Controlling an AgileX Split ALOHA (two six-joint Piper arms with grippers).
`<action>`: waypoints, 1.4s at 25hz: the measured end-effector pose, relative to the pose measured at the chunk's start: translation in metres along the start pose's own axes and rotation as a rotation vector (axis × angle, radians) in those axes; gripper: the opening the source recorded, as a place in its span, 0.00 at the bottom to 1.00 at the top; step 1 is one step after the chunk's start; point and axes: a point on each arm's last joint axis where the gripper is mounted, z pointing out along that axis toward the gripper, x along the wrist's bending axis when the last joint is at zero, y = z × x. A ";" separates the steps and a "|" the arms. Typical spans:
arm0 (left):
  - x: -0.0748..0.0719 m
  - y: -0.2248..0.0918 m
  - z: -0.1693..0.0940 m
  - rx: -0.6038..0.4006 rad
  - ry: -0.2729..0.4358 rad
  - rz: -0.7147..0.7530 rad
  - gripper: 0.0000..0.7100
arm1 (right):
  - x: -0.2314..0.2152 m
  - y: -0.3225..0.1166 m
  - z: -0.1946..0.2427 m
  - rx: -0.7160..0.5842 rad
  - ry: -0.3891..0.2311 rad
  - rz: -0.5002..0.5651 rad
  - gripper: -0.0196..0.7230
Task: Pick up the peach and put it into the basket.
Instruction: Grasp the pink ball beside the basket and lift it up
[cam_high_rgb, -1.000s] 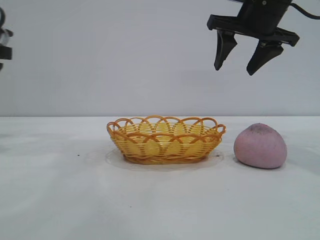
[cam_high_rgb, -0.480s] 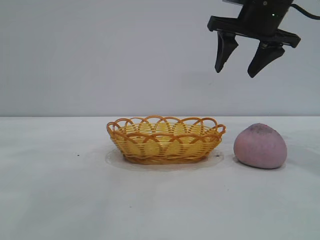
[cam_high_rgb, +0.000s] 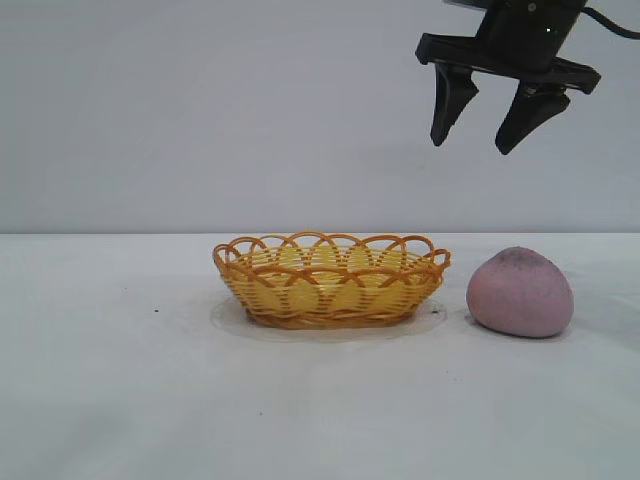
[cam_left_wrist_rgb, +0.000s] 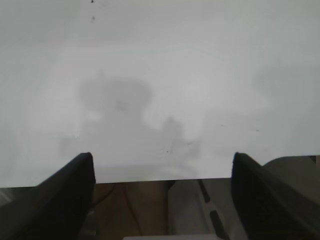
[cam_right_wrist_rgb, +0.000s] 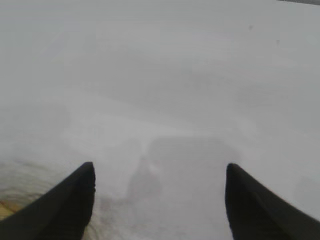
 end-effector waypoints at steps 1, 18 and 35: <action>-0.001 -0.009 -0.006 -0.046 0.002 0.008 0.75 | 0.000 0.000 0.000 0.000 0.000 0.000 0.66; -0.003 -0.054 -0.009 -0.298 0.015 0.040 0.75 | 0.002 -0.001 -0.026 0.053 -0.021 -0.068 0.66; -0.003 -0.053 -0.007 -0.318 0.013 0.040 0.75 | 0.003 -0.029 -0.052 0.403 -0.015 -0.104 0.54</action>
